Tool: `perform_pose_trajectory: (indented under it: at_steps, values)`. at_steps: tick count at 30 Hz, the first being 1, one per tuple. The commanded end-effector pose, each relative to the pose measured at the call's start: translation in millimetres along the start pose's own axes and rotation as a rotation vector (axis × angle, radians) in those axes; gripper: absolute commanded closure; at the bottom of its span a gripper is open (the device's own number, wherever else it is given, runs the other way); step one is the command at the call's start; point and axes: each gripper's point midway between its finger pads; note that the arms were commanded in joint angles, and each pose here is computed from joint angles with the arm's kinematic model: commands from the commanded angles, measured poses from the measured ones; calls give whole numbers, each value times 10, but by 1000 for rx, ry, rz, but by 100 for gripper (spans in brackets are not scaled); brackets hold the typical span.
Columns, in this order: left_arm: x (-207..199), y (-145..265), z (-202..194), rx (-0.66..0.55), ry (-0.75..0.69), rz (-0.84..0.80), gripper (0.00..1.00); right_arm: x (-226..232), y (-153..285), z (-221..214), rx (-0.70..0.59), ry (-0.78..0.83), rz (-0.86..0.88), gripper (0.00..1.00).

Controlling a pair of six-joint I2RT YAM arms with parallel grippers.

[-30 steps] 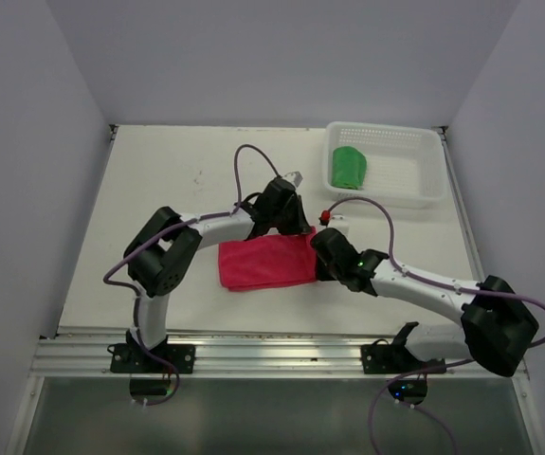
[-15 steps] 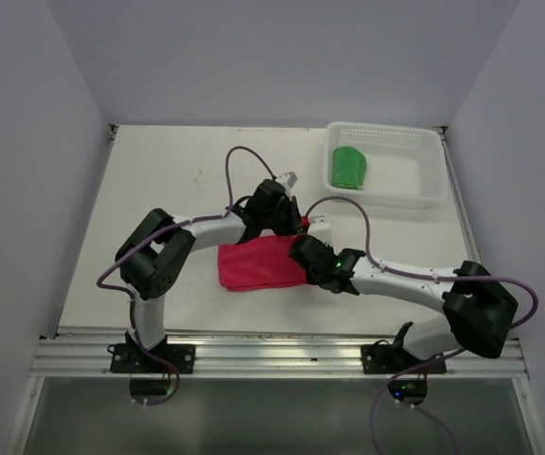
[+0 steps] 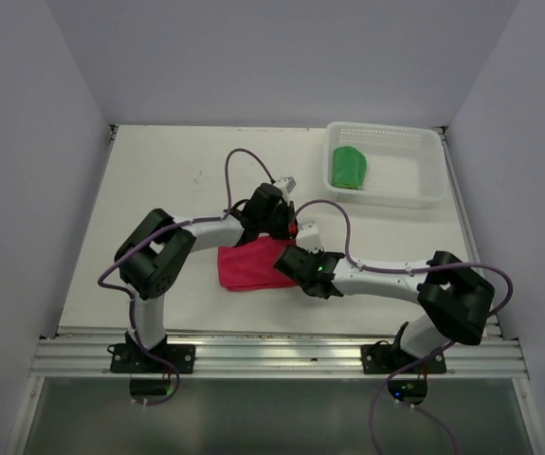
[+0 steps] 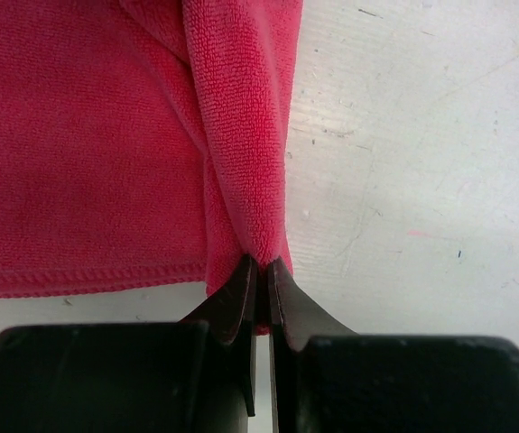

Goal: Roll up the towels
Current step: Roll the towel

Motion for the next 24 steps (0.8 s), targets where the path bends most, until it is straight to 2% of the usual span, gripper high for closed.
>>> perform_pose_trajectory:
  at_steps: [1, 13, 19, 24]
  values:
    - [53, 43, 437, -143, -79, 46, 100, 68, 23, -4, -3, -4, 22, 97]
    - [216, -52, 378, -137, -119, 76, 100, 211, 133, 158, -64, -120, 126, 87]
    - [140, -24, 409, -145, -124, 52, 100, 105, 209, 299, -107, -122, 96, 99]
    - [2, 22, 507, -168, -139, 18, 100, 139, 173, 307, -88, -78, 87, 100]
Point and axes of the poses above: each gripper's point midway between its finger pads, its own y axis back along the fingers, its own x axis along the line the jaws close on, z = x × y, and after that the axes turned 11 degrees about y, right-handed
